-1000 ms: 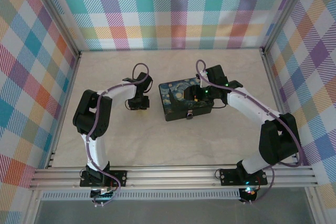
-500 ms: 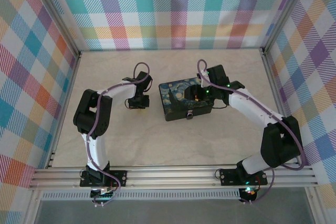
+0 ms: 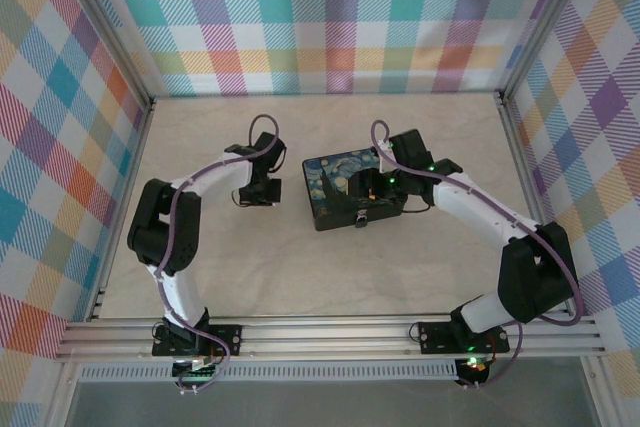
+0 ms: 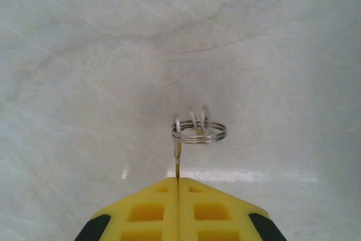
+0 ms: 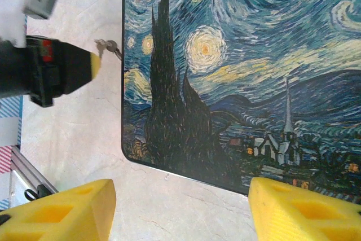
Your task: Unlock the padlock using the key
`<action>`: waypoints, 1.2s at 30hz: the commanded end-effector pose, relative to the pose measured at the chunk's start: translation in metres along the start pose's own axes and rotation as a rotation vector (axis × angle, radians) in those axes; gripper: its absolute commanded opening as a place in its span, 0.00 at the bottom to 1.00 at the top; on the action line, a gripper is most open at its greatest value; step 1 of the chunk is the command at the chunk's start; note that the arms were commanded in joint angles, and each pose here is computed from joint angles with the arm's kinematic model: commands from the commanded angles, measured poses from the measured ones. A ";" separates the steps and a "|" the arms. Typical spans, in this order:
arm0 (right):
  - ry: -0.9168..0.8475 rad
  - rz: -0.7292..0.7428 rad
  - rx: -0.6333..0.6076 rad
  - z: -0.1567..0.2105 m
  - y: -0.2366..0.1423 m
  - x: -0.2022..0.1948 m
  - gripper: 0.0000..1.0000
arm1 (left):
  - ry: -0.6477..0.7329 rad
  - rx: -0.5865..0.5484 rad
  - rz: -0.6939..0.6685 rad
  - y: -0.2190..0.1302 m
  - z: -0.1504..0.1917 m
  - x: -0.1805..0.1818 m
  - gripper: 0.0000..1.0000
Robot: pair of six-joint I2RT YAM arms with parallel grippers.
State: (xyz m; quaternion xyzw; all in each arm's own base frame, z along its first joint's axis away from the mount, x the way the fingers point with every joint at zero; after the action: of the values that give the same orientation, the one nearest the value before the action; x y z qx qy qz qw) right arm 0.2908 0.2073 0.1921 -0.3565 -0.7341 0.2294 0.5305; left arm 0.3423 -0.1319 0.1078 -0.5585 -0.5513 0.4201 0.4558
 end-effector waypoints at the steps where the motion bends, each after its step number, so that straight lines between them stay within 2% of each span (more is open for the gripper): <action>1: -0.024 -0.014 -0.019 0.001 -0.007 0.008 0.64 | 0.005 -0.021 0.012 -0.021 -0.003 0.000 0.00; 7: -0.028 -0.018 -0.005 0.002 -0.003 0.011 0.63 | -0.013 -0.002 0.028 -0.012 -0.004 -0.005 0.00; 12: -0.111 -0.061 0.019 0.007 -0.002 0.026 0.63 | -0.015 -0.001 0.103 -0.028 -0.002 -0.011 0.00; 16: -0.324 -0.292 0.077 0.020 -0.006 0.067 0.52 | 0.022 0.024 0.259 -0.055 0.010 -0.024 0.00; 20: -0.476 -0.432 0.082 0.019 -0.009 0.084 0.49 | 0.085 0.029 0.414 -0.087 0.024 -0.036 0.00; 24: -0.544 -0.542 0.145 0.011 -0.005 0.097 0.45 | 0.174 0.013 0.577 -0.112 0.036 -0.053 0.00; 27: -0.533 -0.618 0.140 -0.005 -0.006 0.096 0.41 | 0.229 0.011 0.668 -0.122 0.043 -0.063 0.00; 31: -0.551 -0.676 0.137 -0.016 -0.009 0.098 0.44 | 0.292 0.007 0.728 -0.130 0.048 -0.072 0.00; 36: -0.587 -0.711 0.177 -0.015 0.000 0.094 0.58 | 0.344 -0.005 0.777 -0.139 0.048 -0.083 0.00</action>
State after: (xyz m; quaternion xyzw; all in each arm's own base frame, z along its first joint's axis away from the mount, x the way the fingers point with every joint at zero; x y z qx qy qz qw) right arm 0.2945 0.2749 0.2489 -0.0109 -0.8962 0.1944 0.3987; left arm 0.2681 -0.2067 0.2161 -0.7642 -0.2586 0.4710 0.3567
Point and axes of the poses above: each hand's point on the last joint's axis, 136 mm out from that joint toward the fingers, its own y axis out along the fingers, its own x axis along the line the jaws close on, z = x × y, the point moved 5 cm from there along -y, back along the fingers, and after that the axes turned 3 degrees about y, right-handed, at the moved point
